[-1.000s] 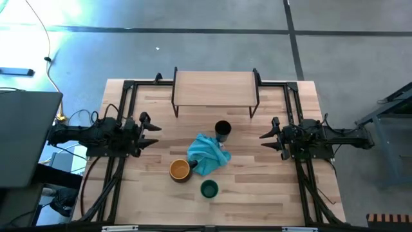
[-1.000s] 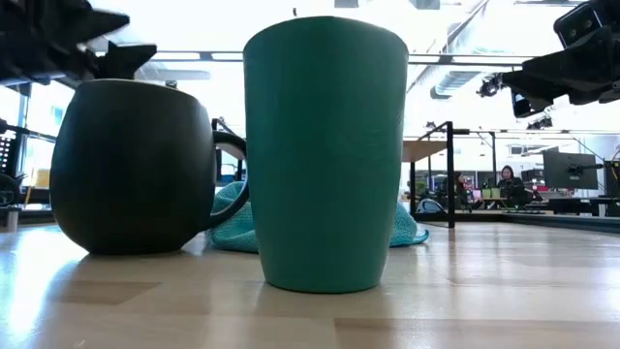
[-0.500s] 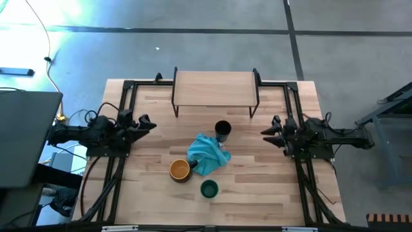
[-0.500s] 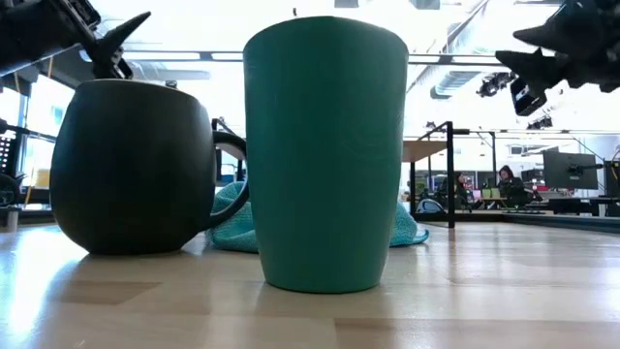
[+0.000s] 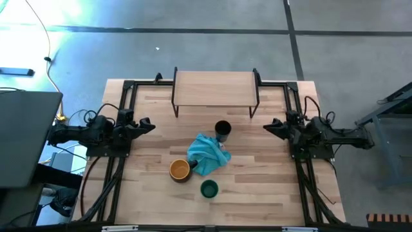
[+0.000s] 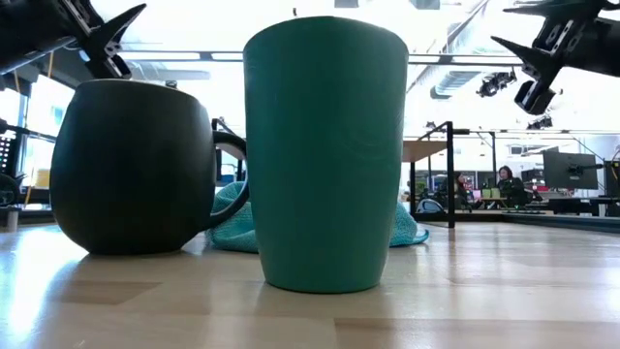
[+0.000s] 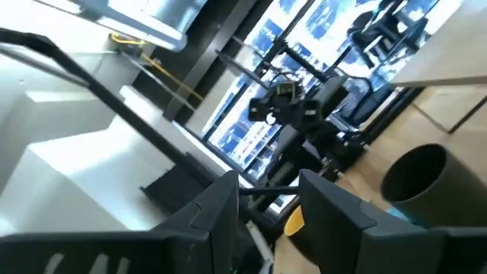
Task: Stack small to large cups/mugs on shelf
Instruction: Put the green cup on the shelf
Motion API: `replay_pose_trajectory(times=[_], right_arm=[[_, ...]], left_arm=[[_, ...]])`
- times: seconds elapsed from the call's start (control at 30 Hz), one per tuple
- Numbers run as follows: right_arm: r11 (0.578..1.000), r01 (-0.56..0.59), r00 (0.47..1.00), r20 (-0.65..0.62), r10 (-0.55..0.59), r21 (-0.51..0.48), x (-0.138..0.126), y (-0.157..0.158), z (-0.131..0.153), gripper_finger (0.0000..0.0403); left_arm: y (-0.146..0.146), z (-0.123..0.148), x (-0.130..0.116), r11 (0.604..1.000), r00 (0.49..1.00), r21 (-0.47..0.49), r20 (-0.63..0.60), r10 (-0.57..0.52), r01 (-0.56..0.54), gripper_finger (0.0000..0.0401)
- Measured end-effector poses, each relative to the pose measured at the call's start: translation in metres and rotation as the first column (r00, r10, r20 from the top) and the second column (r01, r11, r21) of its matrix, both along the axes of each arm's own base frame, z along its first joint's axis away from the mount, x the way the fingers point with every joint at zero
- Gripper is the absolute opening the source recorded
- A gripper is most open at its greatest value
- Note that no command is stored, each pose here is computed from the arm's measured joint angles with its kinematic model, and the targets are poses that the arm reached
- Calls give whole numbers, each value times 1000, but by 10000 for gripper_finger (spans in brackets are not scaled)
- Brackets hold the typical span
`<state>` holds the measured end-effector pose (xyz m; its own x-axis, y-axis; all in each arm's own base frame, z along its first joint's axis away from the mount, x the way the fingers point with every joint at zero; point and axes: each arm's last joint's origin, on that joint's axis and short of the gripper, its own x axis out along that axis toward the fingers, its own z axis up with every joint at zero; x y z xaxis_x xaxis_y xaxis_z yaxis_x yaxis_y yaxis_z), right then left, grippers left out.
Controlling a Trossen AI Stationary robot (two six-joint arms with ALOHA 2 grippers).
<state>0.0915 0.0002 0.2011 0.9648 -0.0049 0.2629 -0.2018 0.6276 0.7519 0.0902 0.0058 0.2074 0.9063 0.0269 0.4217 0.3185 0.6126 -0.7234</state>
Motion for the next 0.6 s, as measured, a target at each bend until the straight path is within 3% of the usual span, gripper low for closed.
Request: replay_pose_trajectory(times=[0.2, 0.43, 0.6], right_arm=[[1000, 22, 997, -73, -23, -20, 2, -1, -7, 131], [959, 108, 994, -4, -111, 262, 0, -6, -1, 131], [950, 105, 993, 17, -115, 293, 1, -5, 2, 131]], left_arm=[[0, 0, 0, 1000, 1000, 0, 0, -10, 10, 237], [0, 1, -1, 999, 1000, -32, 18, -4, 5, 237], [4, -7, 3, 990, 990, -78, -78, 116, -122, 237]])
